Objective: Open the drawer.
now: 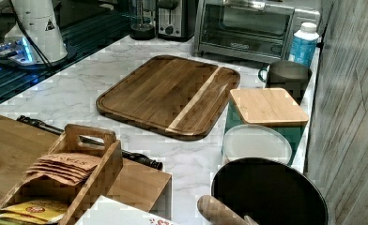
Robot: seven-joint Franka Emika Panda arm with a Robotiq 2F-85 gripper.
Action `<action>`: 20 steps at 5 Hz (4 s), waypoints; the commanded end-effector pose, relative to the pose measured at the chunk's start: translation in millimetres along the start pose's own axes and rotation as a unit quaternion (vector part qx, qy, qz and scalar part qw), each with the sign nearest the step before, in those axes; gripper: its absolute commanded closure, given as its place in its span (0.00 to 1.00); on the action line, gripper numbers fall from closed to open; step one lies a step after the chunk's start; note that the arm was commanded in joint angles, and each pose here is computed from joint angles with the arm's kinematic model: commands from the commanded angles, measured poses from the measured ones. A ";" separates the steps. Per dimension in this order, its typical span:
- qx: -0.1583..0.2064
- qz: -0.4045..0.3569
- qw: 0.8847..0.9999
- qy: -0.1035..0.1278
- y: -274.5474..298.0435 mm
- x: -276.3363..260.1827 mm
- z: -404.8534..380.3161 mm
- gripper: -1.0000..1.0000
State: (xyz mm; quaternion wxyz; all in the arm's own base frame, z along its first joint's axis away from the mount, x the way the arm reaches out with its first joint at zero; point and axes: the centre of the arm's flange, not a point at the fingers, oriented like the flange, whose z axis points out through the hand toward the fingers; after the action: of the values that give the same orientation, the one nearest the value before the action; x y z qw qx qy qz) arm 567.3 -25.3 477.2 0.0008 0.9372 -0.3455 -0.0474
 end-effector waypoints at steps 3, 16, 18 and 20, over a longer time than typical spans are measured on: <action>0.000 -0.108 0.994 0.026 49.8 17.2 36.1 0.00; -0.041 -0.329 0.935 0.124 292.4 164.4 156.2 0.00; -0.017 -0.319 0.939 0.127 273.3 162.4 178.2 0.00; -0.032 -0.324 0.935 0.144 264.4 165.4 189.9 0.00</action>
State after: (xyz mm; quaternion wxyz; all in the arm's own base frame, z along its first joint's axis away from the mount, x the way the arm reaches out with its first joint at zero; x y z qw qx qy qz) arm 483.3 -329.2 257.2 0.0506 0.9976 -0.0303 0.0370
